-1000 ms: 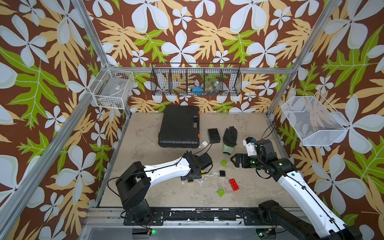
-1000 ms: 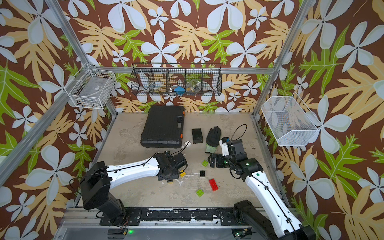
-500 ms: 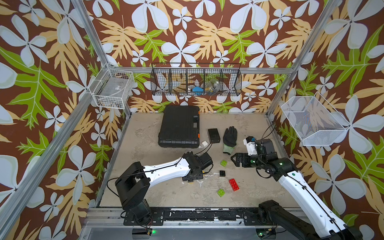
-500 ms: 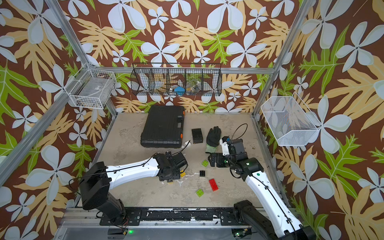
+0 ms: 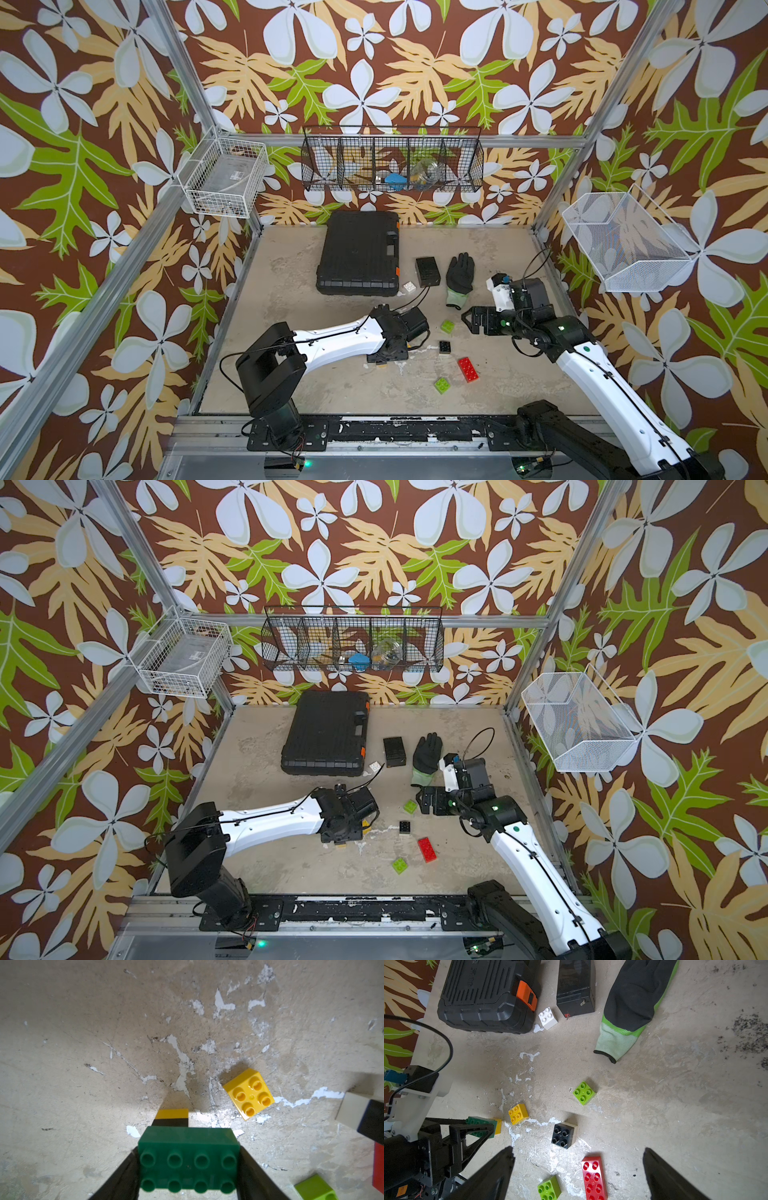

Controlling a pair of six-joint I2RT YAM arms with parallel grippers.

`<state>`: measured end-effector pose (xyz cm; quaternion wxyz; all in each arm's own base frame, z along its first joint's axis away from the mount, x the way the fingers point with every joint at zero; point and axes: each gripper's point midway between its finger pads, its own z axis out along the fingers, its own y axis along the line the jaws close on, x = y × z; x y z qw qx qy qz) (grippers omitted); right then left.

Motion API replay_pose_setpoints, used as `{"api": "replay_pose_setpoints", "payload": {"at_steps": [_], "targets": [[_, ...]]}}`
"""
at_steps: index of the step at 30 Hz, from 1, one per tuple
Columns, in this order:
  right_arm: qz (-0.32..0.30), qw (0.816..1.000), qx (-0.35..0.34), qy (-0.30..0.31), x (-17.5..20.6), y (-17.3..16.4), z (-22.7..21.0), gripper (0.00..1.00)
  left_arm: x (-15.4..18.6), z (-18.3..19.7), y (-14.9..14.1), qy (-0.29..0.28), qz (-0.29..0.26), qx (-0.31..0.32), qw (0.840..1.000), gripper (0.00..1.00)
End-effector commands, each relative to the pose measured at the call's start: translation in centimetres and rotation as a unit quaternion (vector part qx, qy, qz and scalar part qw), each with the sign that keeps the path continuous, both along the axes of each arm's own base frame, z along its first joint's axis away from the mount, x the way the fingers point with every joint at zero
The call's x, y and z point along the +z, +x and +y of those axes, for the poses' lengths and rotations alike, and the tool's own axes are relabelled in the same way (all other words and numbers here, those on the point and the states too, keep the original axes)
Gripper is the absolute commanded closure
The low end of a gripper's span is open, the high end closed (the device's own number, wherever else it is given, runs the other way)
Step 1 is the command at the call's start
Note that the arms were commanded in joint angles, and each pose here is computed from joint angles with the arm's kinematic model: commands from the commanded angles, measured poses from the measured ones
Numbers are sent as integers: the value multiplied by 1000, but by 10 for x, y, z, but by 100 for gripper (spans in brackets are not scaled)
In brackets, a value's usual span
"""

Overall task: Assemble a giraffe with lego
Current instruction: Assemble the lego brick with the lego brick.

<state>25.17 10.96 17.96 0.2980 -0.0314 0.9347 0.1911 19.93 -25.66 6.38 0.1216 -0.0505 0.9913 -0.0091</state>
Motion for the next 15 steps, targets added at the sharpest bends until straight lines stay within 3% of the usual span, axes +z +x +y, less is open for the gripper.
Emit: {"api": "replay_pose_setpoints", "payload": {"at_steps": [1,15], "targets": [[-7,1000,0,-8,1,1,-2,1,-3,-4,-7,-3,19,-4,1000,67],[-8,1000,7,-7,-1,0,1,1,-10,5,-15,18,27,6,999,67]]}}
